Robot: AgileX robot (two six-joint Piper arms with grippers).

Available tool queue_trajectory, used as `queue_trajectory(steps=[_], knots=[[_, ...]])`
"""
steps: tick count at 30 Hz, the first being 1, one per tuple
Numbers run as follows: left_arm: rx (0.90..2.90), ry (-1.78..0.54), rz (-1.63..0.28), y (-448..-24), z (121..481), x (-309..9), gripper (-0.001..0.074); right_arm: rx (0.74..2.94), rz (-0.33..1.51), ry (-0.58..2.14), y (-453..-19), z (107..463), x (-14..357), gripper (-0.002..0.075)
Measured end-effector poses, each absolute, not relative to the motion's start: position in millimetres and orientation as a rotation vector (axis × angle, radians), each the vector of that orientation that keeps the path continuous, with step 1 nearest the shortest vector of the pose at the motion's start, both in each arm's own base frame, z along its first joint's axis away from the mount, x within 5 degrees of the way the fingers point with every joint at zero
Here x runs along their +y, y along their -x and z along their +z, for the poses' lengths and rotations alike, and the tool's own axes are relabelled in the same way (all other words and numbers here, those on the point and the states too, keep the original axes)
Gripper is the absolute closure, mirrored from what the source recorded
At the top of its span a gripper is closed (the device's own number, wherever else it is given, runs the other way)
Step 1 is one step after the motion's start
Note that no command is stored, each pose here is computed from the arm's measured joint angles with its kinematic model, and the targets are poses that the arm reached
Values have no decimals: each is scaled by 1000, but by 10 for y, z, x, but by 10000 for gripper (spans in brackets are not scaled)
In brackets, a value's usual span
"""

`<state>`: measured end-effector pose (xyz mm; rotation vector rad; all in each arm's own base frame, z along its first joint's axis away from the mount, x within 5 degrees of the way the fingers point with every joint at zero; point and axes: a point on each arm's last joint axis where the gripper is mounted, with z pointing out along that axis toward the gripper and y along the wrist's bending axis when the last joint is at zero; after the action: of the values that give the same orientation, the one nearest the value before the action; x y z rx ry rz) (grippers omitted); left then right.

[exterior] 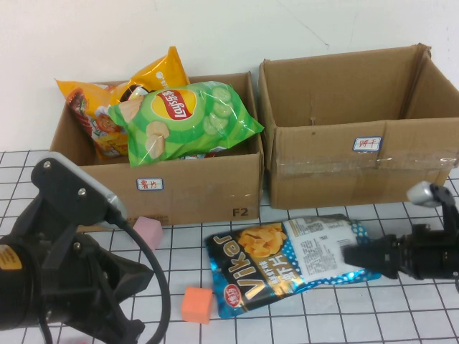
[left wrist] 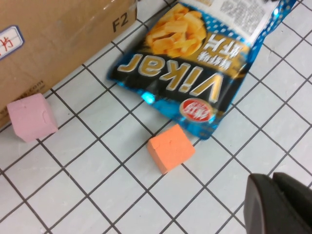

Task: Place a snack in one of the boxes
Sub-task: Pick up the potato chip

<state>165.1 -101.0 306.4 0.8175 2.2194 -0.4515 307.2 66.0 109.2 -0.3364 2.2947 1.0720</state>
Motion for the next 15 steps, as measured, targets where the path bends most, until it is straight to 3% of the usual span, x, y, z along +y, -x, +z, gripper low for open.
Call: queue_trajectory(steps=[10,13,15], knots=[[2238,-819,-488,-1627,3057,-1024,736,2291,1185,324,-3137,867,701,316],[2238,-817,-492,-1627,3058,-1026,736,2281,1196,329,-3160,855,706,405],[2238,-816,-494,-1626,3059,-1027,736,2273,1198,335,-3170,860,709,509]])
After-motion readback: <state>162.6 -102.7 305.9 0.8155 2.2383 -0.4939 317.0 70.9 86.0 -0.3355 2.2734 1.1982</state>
